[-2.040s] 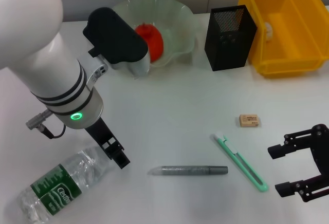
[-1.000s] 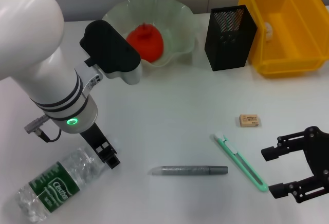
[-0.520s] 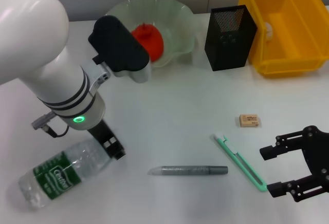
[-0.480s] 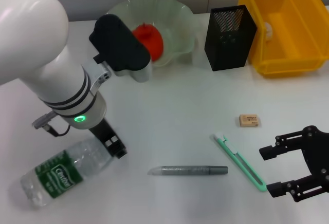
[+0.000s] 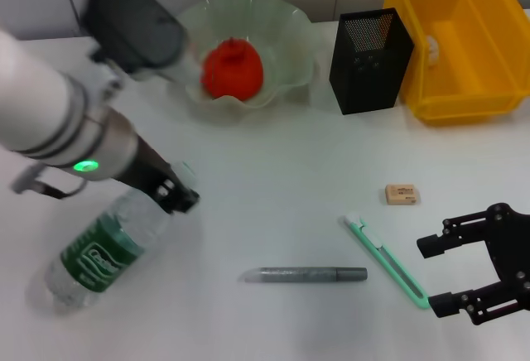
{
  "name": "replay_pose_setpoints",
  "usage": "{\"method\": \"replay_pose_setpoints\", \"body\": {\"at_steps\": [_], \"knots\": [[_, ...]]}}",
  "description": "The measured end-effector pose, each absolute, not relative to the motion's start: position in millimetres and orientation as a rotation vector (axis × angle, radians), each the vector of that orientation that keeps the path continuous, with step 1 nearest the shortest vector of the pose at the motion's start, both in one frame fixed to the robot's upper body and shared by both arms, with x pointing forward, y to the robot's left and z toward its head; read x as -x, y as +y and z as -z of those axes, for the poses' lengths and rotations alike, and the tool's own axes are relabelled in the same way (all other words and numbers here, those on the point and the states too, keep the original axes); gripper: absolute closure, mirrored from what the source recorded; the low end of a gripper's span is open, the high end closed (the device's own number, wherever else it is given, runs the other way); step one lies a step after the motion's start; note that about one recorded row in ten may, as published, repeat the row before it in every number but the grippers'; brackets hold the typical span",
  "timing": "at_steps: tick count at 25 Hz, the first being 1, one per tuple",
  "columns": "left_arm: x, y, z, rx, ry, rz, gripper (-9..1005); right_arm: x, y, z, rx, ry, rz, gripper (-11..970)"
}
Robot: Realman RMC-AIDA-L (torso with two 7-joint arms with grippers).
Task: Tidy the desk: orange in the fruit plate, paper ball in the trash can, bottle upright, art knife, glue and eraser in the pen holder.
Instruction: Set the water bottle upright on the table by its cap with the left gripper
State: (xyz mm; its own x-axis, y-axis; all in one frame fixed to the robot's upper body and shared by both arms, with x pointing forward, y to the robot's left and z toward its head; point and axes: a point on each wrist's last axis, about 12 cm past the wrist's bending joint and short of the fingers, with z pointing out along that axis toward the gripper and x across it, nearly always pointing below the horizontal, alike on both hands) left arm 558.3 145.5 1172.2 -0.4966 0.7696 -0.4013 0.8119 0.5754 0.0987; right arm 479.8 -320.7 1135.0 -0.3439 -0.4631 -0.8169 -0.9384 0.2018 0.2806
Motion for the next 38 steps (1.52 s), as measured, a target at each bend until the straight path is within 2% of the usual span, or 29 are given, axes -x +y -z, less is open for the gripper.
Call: {"method": "replay_pose_setpoints", "body": {"at_steps": [4, 8, 9, 19, 27, 34, 38], "knots": [[-551, 175, -1182, -1.148, 2.367, 0.169, 546, -481, -320, -1136, 1.303, 1.899, -1.062, 221], [-544, 189, -1190, -1.073, 2.310, 0.200, 546, -483, -318, -1136, 1.310, 1.890, -1.068, 221], [-536, 201, -1196, -1.013, 2.245, 0.253, 546, -484, -317, -1137, 1.311, 1.888, -1.070, 221], [-515, 223, -1204, -0.911, 2.004, 0.433, 533, -489, -312, -1137, 1.314, 1.869, -1.092, 221], [-522, 225, -1182, -0.834, 1.848, 0.602, 519, -494, -308, -1138, 1.324, 1.843, -1.106, 221], [-529, 229, -1174, -0.787, 1.800, 0.599, 506, -494, -307, -1138, 1.324, 1.839, -1.104, 222], [-544, 229, -1164, -0.746, 1.773, 0.568, 499, -495, -307, -1138, 1.328, 1.838, -1.105, 222]]}}
